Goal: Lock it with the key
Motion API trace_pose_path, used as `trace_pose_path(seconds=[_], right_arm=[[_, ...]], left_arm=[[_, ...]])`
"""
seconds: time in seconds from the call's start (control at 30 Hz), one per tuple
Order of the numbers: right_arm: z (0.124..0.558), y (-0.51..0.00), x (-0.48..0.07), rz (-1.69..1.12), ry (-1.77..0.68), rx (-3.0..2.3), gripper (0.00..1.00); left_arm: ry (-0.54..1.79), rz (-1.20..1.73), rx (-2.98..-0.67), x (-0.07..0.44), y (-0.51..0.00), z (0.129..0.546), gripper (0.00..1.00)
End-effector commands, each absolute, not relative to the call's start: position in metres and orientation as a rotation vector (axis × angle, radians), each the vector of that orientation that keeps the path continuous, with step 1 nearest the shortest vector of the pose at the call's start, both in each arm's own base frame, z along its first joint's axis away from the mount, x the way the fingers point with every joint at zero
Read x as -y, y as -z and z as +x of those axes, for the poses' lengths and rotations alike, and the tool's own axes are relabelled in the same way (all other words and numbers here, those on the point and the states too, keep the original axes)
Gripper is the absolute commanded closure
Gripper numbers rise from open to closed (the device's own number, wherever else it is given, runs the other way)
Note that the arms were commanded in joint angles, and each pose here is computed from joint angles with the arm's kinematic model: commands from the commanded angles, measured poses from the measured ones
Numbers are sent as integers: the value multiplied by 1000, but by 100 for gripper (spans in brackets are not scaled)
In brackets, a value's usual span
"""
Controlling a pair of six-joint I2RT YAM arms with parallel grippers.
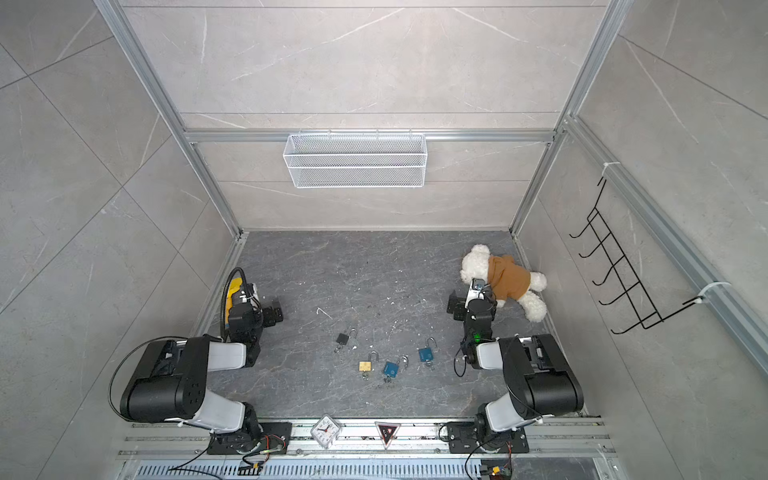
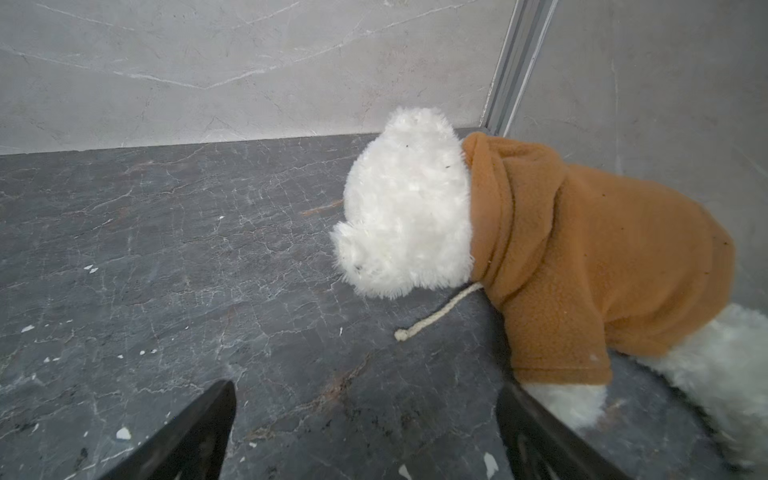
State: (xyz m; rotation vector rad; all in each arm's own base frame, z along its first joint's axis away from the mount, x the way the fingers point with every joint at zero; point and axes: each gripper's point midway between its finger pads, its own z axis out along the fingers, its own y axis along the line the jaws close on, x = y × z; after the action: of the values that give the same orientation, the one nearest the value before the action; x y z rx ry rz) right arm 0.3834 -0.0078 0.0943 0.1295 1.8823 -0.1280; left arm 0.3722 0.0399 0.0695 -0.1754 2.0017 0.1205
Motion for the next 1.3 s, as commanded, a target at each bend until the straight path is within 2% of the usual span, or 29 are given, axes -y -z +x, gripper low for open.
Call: trace_pose_path(seconds=[0.0,0.73,0.8,0.93,1.1,1.2,1.27], right_arm=[[387,-99,5,121,107,-1866,0],[388,-99,4,116,102,-1871,0],[390,-97,-14,8,29,-1886,0],[390,-96,-16,-3,6,-1895,0],[382,-114,-4,65,89,-1852,0],[384,-144,-15,67,225,-1918,0],[390,-156,-26,123,144,-1992,0]], left_arm=[[-124,-164,-1947,-39,-87,382,0],[-123,-163,-1950,-39,-86,383,0],[-124,-163,-1951,-39,-86,382,0],[-101,-79,-1957,-24,-91,384,0],[-181,-94,-2038,-17,-134,378,0],[-110,-139,-1968,-11,-158,371,0],[-54,-241,-1940,-12,-173,365,0]])
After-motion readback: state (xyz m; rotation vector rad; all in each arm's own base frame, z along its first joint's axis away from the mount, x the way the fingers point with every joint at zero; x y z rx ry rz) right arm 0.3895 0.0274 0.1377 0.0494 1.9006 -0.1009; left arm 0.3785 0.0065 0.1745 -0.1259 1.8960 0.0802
